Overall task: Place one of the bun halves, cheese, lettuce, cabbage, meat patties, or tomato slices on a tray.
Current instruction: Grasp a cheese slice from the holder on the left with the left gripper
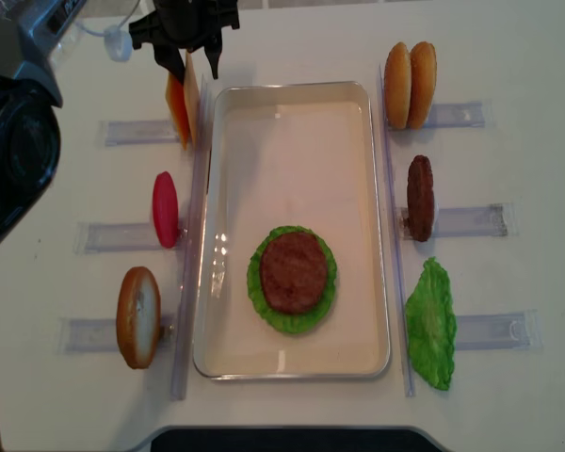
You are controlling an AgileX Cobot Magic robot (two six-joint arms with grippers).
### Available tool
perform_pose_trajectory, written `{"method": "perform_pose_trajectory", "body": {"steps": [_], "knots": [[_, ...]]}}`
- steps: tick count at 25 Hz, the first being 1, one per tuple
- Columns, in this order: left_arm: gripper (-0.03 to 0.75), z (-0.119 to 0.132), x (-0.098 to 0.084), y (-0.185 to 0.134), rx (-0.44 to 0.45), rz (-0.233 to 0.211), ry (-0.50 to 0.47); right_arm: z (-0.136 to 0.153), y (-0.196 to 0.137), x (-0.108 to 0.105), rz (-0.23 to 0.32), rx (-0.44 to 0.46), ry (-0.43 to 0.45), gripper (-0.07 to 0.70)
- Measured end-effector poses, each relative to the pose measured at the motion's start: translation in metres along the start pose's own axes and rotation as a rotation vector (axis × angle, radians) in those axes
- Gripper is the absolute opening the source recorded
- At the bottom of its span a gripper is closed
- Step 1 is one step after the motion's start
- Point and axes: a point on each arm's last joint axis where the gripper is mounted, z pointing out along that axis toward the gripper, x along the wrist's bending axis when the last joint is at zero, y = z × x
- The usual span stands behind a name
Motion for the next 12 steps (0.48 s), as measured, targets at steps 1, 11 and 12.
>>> {"method": "perform_pose_trajectory", "body": {"steps": [1, 11, 12], "knots": [[0.397, 0.0, 0.0002, 0.0001, -0.001, 0.001, 0.002, 0.0, 0.0, 0.0, 0.0, 0.0, 0.0, 0.556], [0.231, 0.0, 0.0013, 0.0008, -0.008, 0.006, 0.015, 0.0, 0.0, 0.0, 0.0, 0.0, 0.0, 0.556], [0.216, 0.0, 0.0014, 0.0008, -0.009, 0.006, 0.015, 0.0, 0.0, 0.0, 0.0, 0.0, 0.0, 0.556]]}}
